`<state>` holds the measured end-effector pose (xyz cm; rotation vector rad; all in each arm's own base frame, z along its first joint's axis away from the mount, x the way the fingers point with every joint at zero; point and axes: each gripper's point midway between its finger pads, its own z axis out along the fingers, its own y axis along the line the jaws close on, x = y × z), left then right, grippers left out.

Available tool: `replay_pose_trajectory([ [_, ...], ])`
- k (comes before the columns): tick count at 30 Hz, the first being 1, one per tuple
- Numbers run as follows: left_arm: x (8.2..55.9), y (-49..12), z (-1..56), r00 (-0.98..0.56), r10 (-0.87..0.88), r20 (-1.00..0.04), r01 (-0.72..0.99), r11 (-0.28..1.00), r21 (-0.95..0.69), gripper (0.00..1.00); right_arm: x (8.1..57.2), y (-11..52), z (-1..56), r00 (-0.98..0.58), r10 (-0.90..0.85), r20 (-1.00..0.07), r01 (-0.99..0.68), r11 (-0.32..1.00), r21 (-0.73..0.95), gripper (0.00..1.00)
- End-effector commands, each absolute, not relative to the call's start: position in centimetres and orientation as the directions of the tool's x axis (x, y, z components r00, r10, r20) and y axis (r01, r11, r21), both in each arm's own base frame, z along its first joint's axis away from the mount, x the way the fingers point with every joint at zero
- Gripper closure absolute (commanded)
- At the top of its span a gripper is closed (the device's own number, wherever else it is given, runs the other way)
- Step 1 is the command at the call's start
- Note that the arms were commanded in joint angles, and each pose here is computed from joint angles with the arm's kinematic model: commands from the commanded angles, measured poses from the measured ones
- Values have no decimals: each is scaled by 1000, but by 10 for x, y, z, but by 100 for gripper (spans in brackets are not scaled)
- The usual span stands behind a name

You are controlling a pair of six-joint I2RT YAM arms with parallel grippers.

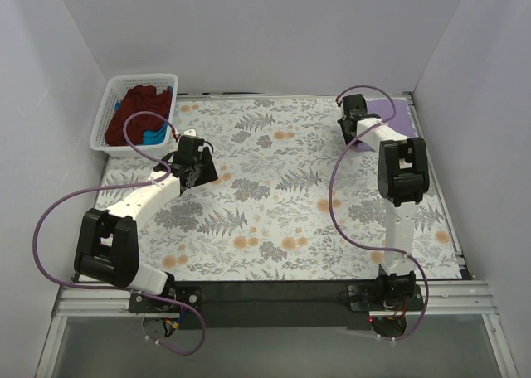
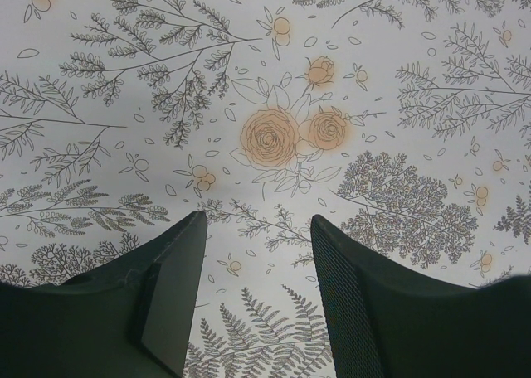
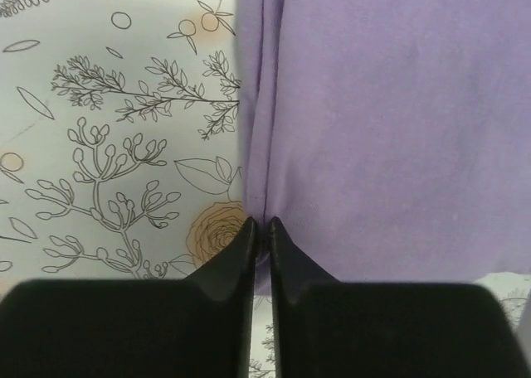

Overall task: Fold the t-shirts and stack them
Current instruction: Neatly place the folded tshirt to the corner

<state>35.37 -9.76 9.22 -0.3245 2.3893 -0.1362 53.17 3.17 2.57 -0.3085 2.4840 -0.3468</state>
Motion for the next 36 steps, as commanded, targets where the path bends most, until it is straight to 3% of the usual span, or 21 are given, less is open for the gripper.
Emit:
replay_pose_trajectory([
  [1, 358, -96, 101, -694, -266, -669, -185, 964, -191, 48, 519, 10, -5, -837, -336, -433, -154, 902, -403, 90],
  [2, 358, -95, 100, -696, -267, -667, -187, 964, -190, 48, 522, 8, -8, -836, -341, -431, -153, 898, -414, 98],
  [9, 357, -98, 88, -721, -263, -641, -185, 965, -188, 48, 545, -14, -2, -825, -378, -419, -137, 854, -502, 99],
  [36, 357, -95, 78, -737, -246, -630, -192, 969, -154, 49, 585, -30, 4, -807, -350, -476, -74, 859, -506, 99],
])
